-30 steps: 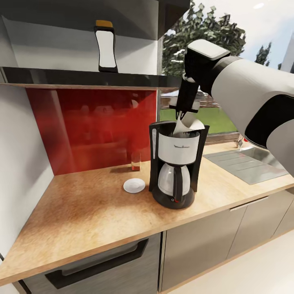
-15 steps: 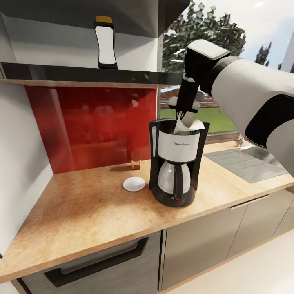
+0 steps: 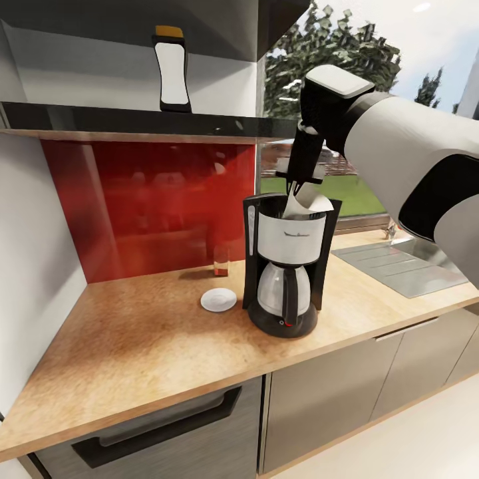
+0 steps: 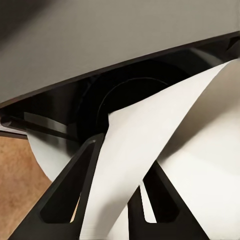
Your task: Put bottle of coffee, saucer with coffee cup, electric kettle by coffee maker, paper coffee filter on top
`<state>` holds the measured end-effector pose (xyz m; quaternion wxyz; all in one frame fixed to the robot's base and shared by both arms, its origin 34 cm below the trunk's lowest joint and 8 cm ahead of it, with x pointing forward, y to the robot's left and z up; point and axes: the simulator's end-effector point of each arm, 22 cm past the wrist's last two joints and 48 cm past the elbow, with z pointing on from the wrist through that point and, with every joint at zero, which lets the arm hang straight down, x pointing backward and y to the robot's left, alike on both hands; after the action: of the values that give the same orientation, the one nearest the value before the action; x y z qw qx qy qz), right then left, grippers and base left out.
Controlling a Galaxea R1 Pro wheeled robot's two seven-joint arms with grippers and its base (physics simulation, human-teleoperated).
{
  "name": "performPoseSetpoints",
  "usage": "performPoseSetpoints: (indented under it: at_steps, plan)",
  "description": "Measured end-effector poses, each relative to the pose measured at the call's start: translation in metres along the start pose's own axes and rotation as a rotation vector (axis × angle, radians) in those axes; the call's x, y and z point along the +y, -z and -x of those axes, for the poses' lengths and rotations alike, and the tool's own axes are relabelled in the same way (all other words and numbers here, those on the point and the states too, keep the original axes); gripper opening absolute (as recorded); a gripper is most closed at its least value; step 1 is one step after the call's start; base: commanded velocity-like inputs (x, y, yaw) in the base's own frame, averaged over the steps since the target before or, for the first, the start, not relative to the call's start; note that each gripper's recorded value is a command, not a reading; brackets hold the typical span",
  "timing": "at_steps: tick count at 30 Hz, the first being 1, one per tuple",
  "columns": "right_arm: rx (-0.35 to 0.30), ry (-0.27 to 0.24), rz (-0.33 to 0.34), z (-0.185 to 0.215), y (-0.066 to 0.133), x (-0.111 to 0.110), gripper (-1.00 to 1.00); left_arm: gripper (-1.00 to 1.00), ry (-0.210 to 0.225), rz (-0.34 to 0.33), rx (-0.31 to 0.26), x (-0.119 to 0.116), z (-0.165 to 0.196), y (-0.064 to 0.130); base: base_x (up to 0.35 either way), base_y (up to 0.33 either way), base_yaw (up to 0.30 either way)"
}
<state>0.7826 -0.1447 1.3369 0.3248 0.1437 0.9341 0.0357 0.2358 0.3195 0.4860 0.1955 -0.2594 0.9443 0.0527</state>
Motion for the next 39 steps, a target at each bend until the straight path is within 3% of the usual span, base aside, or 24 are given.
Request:
performPoseSetpoints:
  at_steps: [8,9,39]
  plan:
    - [0.000,0.000,-0.001,0.0000,-0.0001,-0.0002,-1.00,1.00,0.000,0.000,0.000,0.0001,0.0000,0.0000,0.000,0.000,0.000]
    - [0.000,0.000,-0.001,0.0000,-0.0002,-0.0002,1.00,1.00,0.000,0.000,0.000,0.0001,0.0000,0.0000,0.000,0.000,0.000]
    - [-0.001,-0.004,-0.001,0.0001,-0.0001,-0.0002,1.00,1.00,0.000,0.000,0.000,0.0000,0.0000,0.0000,0.000,0.000,0.000]
